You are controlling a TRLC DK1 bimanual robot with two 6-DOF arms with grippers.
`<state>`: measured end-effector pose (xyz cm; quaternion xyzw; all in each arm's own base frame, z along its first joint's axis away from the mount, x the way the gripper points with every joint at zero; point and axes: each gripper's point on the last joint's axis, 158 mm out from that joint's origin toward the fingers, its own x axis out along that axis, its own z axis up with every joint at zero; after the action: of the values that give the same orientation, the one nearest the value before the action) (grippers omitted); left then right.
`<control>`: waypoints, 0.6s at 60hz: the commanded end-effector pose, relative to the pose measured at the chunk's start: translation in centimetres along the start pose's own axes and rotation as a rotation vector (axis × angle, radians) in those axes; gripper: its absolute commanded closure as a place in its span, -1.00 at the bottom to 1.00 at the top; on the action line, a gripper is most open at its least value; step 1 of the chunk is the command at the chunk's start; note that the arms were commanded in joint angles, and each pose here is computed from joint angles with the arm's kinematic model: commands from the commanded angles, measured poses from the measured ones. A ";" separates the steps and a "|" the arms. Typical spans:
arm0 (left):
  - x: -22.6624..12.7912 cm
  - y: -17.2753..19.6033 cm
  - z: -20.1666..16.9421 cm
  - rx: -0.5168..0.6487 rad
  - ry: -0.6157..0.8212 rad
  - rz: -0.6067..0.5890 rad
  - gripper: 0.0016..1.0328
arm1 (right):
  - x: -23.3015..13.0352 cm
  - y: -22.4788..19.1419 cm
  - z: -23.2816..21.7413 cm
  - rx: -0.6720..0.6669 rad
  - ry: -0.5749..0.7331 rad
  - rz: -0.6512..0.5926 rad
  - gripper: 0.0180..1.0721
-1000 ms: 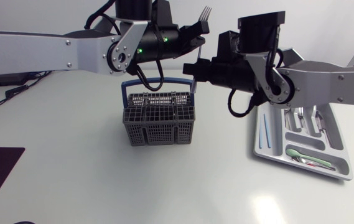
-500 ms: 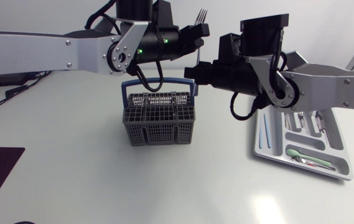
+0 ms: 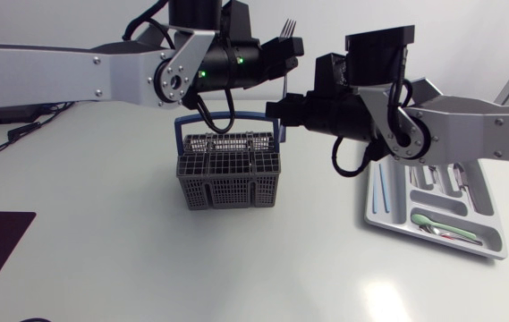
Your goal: Unload the cutlery basket into the drawer organizer.
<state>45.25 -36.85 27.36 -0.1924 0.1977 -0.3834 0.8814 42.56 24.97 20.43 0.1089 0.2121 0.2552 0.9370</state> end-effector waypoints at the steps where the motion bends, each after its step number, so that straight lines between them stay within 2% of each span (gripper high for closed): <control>1: -1.0 -2.1 2.0 0.034 -0.038 -0.040 -0.20 | -0.7 0.2 0.3 -0.019 -0.013 0.006 0.88; 24: -2.6 -2.3 3.4 0.096 -0.056 -0.030 -0.46 | -1.1 -1.8 -0.2 -0.025 -0.004 -0.024 0.88; 36: -3.9 -2.1 5.1 0.146 -0.080 -0.005 -0.57 | -2.1 -5.2 -0.2 -0.014 -0.002 -0.077 0.88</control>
<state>44.22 -35.24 30.69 -0.1553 0.1638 -0.3895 0.8930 43.02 21.40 19.28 0.1021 0.2196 0.2327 0.9419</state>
